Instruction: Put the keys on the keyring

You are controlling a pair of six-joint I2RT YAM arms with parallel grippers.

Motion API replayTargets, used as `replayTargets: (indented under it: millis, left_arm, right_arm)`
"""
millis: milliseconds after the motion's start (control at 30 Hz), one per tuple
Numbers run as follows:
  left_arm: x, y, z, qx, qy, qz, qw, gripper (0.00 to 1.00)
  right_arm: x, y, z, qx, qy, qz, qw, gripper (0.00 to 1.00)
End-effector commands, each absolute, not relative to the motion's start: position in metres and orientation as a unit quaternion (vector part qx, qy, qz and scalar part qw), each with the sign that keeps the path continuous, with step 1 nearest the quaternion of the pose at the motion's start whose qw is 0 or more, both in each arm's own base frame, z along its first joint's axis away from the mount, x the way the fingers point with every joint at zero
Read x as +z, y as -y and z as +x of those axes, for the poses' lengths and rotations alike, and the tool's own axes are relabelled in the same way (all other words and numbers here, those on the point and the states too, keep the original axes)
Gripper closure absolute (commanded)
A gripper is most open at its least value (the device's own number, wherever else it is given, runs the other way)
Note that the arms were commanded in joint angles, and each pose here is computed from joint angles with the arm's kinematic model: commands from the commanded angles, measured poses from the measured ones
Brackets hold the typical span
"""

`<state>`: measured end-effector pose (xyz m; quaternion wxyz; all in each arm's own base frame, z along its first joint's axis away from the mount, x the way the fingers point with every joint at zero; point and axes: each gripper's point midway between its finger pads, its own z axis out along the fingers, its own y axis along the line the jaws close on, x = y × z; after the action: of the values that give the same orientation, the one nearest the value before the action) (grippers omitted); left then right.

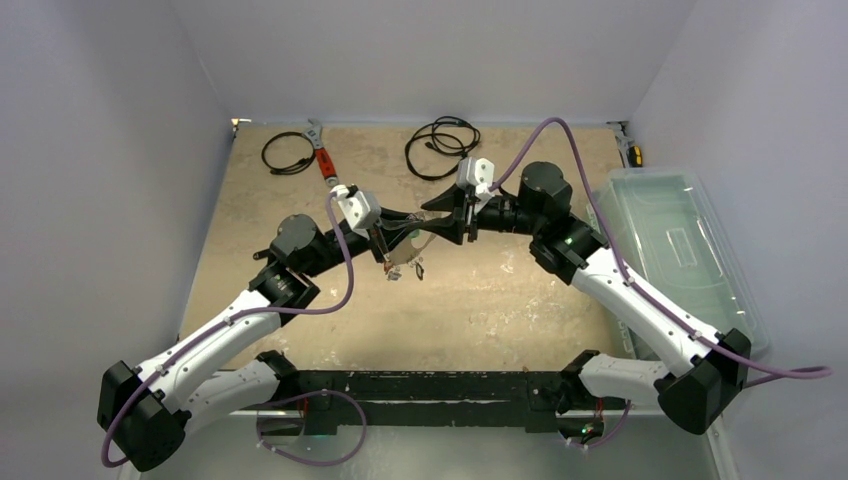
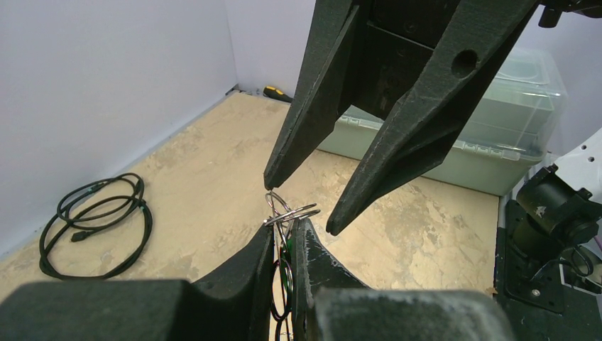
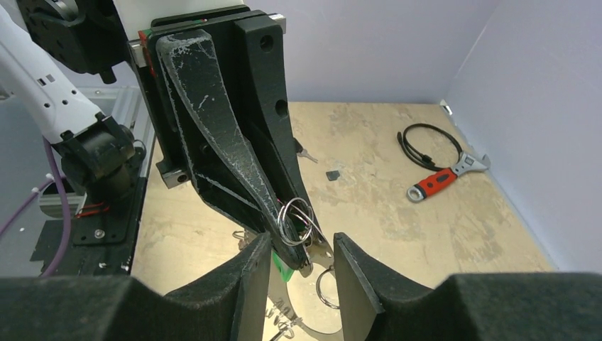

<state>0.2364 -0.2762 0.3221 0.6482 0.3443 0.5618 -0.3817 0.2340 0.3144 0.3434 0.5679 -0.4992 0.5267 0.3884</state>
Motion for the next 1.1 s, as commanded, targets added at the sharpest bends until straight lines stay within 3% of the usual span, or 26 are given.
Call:
replayTargets:
  millis: [0,1067]
  left_arm:
    - [0.347,0.275,0.234,-0.384,-0.526,0.343,0.677,1.0]
    - [0.347,0.275,0.234,-0.379,-0.527,0.344,0.679,1.0]
  right_arm:
    - [0.373,-0.317,0.231,0.392,-0.489,-0.504,0.594,0.6]
    - [0.369,-0.325,0.242,0.408,-0.515,-0.482,0.58,0.89]
